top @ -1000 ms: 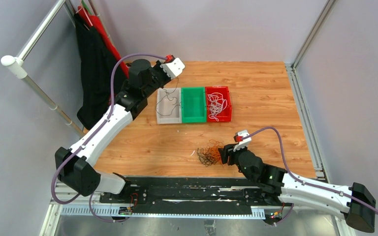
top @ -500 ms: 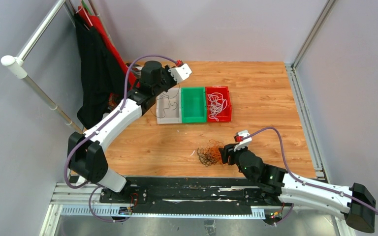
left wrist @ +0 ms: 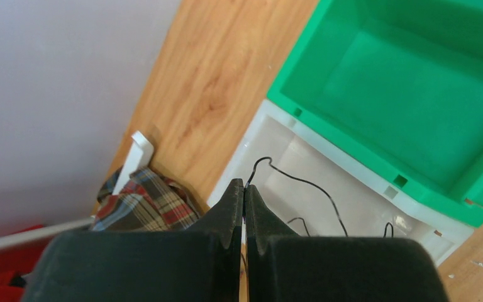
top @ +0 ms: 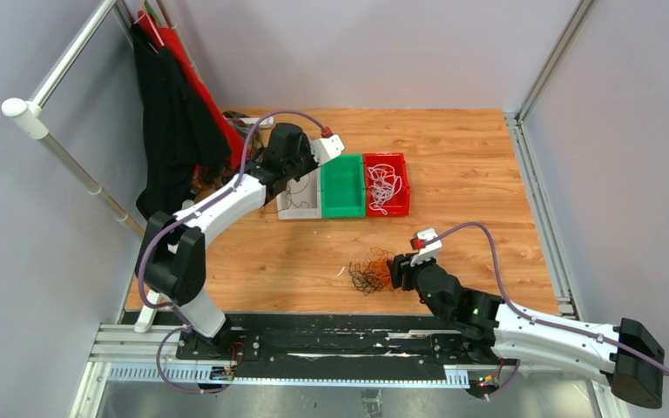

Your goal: Untangle the cables

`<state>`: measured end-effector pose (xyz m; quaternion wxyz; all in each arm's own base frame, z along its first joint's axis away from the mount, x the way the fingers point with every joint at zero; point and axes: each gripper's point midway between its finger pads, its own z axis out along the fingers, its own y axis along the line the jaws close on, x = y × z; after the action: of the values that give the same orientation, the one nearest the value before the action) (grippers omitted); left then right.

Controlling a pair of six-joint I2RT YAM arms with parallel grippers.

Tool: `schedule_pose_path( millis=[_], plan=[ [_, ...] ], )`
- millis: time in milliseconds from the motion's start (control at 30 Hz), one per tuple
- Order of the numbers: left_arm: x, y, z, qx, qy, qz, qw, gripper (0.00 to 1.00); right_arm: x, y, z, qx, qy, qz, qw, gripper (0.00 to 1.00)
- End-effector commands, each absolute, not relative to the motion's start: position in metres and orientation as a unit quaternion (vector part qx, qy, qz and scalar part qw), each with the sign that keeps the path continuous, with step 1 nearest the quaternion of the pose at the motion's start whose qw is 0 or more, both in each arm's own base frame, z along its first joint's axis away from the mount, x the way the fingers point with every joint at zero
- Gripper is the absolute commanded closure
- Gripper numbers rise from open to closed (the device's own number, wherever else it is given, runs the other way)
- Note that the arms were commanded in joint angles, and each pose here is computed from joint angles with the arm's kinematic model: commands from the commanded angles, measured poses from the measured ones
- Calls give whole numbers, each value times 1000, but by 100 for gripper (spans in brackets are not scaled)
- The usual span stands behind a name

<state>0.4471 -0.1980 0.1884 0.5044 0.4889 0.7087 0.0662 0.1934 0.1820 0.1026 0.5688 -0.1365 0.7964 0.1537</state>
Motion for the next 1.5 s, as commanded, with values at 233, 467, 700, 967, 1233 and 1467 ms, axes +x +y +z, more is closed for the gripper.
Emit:
schedule_pose_path(
  millis=[233,467,700,967,1233,1467],
  plan=[
    [452,-194,128,498,746,99,430,99,202,183,123,-116,786,154,588,46],
    [455,-198,109,493,766,88,403,97,203,184,138,-123,777,154,598,46],
    [461,-202,117,490,775,82,391,67,204,185,150,-129,770,155,606,46],
    [462,-187,149,472,788,78,388,27,203,186,151,-133,769,158,604,46],
    [433,-167,183,458,806,17,373,2,202,187,152,-137,769,161,604,46],
    [387,-128,195,434,829,-58,349,0,201,188,150,-138,770,165,601,46]
  ],
)
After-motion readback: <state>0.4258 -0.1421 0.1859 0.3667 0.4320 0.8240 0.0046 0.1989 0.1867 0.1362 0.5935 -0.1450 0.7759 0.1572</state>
